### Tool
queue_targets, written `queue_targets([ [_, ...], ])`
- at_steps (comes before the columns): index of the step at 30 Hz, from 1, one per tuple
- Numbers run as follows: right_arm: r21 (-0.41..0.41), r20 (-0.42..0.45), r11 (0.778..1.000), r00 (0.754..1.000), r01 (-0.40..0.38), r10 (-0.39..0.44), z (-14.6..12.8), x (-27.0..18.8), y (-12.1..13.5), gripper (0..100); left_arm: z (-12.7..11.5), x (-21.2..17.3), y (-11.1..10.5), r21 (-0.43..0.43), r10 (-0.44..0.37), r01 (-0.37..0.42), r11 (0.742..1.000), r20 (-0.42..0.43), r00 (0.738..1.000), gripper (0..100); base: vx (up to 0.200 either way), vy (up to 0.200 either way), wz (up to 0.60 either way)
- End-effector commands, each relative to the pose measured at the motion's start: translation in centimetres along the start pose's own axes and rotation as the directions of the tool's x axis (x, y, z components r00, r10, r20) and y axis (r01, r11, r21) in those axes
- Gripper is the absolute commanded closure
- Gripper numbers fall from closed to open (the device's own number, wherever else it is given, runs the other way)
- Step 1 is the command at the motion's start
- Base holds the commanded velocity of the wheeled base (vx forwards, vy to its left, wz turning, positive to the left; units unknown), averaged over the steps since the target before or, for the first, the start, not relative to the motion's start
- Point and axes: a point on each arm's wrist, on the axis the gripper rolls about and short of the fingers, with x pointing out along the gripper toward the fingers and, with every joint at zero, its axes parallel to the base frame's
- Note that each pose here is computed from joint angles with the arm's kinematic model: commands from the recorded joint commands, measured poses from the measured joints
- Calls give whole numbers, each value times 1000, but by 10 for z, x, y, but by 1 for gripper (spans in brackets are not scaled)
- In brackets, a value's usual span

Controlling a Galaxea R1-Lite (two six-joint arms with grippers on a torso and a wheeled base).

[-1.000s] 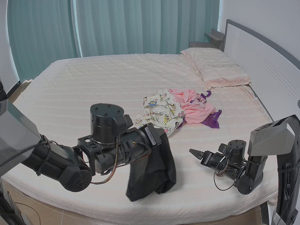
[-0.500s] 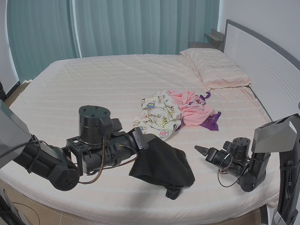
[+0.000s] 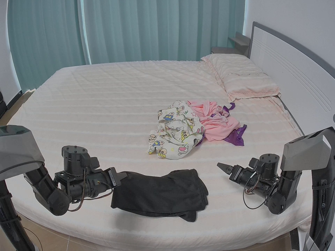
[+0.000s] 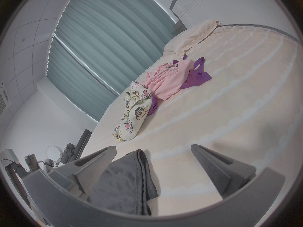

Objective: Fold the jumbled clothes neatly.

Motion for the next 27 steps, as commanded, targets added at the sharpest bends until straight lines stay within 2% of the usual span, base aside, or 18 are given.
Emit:
queue_targets([
  [1,-5,-5,1000,1000,-6,6,-3,1,1,0,-25,6,52,-34,138,-141,989,-80,987,100,0,0,0],
  [6,-9,-14,1000,1000,-3,2,-6,2,0,0,-40,8,70,-26,198,-203,979,-129,972,100,0,0,0],
  [13,-15,-29,1000,1000,-6,5,-10,3,1,0,-47,6,72,-29,214,-221,975,-158,964,100,0,0,0],
  [14,-18,-35,1000,999,-10,9,-12,3,3,0,-47,6,73,-29,216,-223,974,-159,963,0,0,0,0],
  [18,-35,-46,999,999,-25,23,-14,5,7,0,-48,6,75,-33,219,-227,973,-162,962,0,0,0,0],
  [22,-49,-59,998,997,-43,40,-14,5,10,0,-41,8,77,-52,219,-227,973,-129,967,0,0,0,0],
  [27,-56,-71,997,997,-45,41,-15,10,12,0,-17,21,72,-208,180,-182,961,-30,983,0,0,0,0],
])
